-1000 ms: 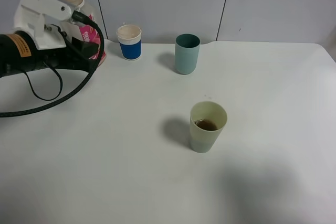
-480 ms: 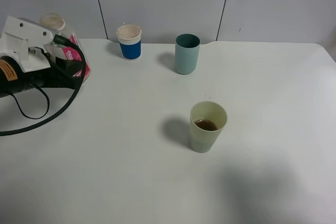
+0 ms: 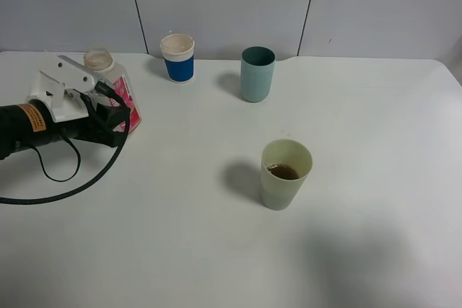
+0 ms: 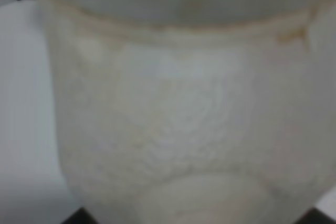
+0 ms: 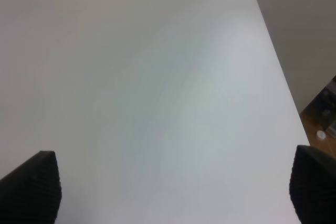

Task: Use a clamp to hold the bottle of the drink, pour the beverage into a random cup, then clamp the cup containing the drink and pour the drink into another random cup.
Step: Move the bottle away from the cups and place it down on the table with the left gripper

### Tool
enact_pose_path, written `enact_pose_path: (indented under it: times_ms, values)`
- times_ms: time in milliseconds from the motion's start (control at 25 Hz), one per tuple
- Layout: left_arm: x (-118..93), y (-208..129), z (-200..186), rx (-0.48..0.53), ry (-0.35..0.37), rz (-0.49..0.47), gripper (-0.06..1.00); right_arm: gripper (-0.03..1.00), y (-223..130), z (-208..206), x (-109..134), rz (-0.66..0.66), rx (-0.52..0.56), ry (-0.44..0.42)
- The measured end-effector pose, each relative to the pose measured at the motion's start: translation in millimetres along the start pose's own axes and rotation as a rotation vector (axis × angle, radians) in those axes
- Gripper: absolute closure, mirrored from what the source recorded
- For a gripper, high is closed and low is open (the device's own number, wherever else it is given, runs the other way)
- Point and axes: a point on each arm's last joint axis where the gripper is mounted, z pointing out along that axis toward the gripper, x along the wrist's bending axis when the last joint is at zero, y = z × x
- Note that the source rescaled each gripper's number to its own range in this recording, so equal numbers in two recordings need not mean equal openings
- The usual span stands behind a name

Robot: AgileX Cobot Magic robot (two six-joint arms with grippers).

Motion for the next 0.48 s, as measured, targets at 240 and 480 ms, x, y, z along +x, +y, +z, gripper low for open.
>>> enact_pose_path:
  times_ms: [240, 480]
  values:
    - [-1, -11, 8, 0.002, -0.021, 0.049, 0.94, 0.37, 0, 0, 0, 0.000, 0.000, 0.000]
    - [-2, -20, 12, 0.027, -0.033, 0.042, 0.94, 0.37, 0, 0, 0, 0.000, 0.000, 0.000]
